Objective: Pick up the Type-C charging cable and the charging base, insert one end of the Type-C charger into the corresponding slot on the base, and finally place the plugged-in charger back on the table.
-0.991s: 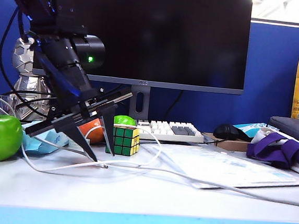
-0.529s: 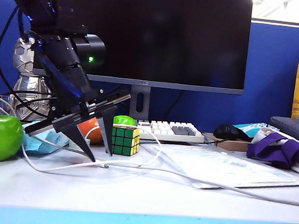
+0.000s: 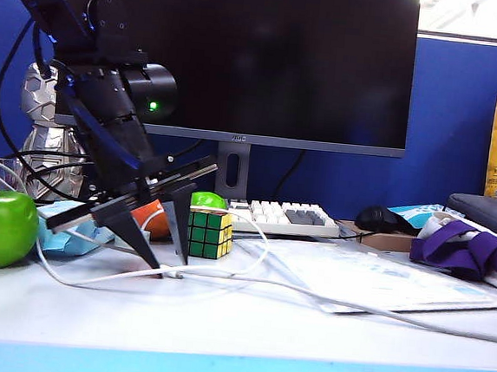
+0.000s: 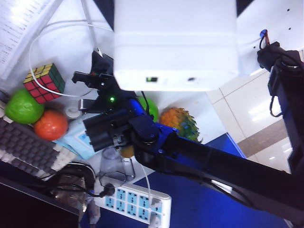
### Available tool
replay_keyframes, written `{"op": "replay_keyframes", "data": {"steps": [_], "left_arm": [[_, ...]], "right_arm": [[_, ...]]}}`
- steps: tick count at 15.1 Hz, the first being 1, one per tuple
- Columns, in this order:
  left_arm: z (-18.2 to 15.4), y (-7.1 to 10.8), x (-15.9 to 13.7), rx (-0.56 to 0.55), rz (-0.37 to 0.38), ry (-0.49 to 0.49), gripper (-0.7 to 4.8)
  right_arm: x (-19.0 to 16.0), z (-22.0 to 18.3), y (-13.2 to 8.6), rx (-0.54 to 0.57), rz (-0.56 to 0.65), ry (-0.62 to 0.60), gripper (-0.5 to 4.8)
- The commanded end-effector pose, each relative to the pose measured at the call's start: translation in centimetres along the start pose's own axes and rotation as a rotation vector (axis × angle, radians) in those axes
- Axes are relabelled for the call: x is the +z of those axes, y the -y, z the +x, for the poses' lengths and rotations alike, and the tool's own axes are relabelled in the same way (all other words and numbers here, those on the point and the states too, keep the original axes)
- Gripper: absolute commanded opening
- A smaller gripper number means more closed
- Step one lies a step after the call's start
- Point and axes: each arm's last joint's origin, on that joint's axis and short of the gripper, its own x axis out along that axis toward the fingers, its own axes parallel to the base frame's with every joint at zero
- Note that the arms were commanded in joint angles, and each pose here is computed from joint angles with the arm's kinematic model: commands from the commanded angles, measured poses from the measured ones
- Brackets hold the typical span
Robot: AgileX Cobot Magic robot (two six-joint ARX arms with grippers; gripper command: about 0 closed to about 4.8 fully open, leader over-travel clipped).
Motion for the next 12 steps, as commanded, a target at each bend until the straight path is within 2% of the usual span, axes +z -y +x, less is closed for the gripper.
{"op": "replay_keyframes", "data": {"steps": [1, 12], "left_arm": [[0.57, -0.4, 0.0, 0.033, -0.017, -0.001, 1.16], [0.51, -0.78, -0.36, 0.067, -0.039, -0.041, 1.22]], "right_arm": [[0.24, -0.37, -0.25, 0.001, -0.011, 0.022, -0.04], [0.2, -0.37, -0.25, 0.002, -0.009, 0.019, -0.04]]}}
